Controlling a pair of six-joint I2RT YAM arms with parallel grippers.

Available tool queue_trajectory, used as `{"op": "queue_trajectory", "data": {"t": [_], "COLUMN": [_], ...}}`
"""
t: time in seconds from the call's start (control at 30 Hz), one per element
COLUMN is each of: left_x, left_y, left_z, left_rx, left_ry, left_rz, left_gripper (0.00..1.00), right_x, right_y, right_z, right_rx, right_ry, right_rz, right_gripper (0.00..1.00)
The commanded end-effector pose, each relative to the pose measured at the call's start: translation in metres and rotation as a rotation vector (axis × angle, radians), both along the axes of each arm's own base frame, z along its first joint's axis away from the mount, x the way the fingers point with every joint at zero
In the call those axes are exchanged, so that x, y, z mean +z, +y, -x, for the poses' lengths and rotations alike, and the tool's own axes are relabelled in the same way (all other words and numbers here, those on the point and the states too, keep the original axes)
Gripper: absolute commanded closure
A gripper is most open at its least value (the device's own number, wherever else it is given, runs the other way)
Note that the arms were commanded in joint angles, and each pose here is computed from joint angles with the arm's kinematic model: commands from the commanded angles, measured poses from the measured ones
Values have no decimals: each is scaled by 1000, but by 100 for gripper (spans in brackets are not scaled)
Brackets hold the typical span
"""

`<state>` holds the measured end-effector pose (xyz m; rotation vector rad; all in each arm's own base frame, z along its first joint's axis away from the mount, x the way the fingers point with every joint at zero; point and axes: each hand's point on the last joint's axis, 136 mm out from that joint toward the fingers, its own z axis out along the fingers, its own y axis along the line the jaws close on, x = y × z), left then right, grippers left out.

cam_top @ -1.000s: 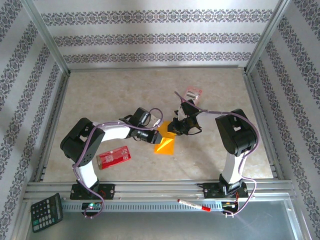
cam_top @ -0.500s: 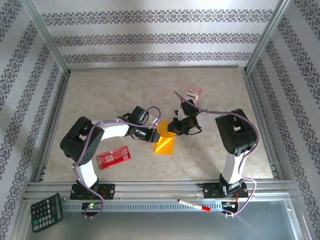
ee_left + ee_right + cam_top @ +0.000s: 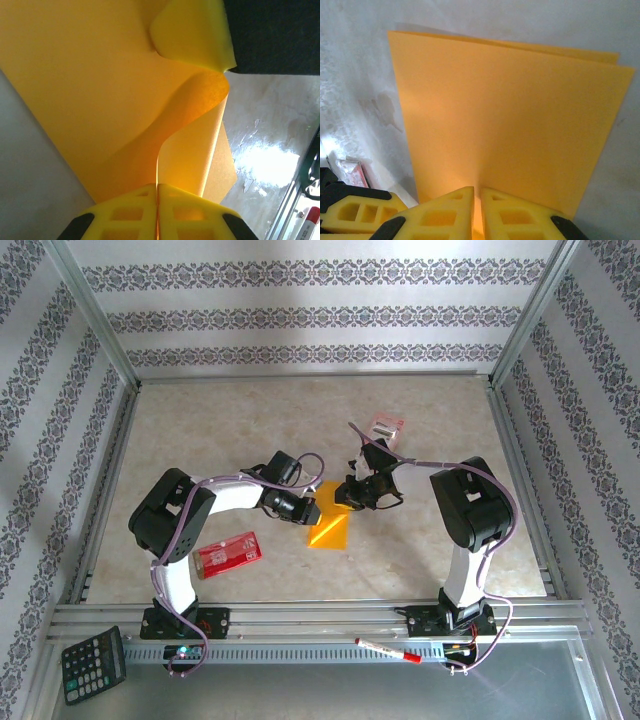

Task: Fold a paper plane with a square sheet of paper (pick it up from the middle)
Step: Fold the triangle a second time at the center of the table.

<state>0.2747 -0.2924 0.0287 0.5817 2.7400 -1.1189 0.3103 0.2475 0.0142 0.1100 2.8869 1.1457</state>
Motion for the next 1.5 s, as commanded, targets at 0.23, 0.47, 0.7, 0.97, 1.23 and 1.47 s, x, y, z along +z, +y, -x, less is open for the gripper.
{"op": "queue_trajectory", "data": {"t": [0.23,0.47,0.7,0.97,1.23,1.47], "left_x": [-4,-3,-5,-8,-16,-21], "left_y": [11,8,8,9,13,17], "left_z": [-7,-9,-9,-4,-2,0], "left_rx": [7,3,0,2,6,13], "left_ry": [1,5,13,34,47,49], "left_rz": [-38,-29,-33,-27,-53,-82], "left_gripper": [91,91,91,91,92,94], "right_x": [-26,-27,-27,-26,-22,-19], "right_y": [-9,-9,-8,-9,-8,-7], "right_z": [12,13,13,13,11,8], "right_rx": [4,7,8,6,8,9], "right_ry": [55,60,59,57,49,42], "right_rz": [78,79,79,80,73,71], "right_gripper": [86,85,85,85,85,83]}}
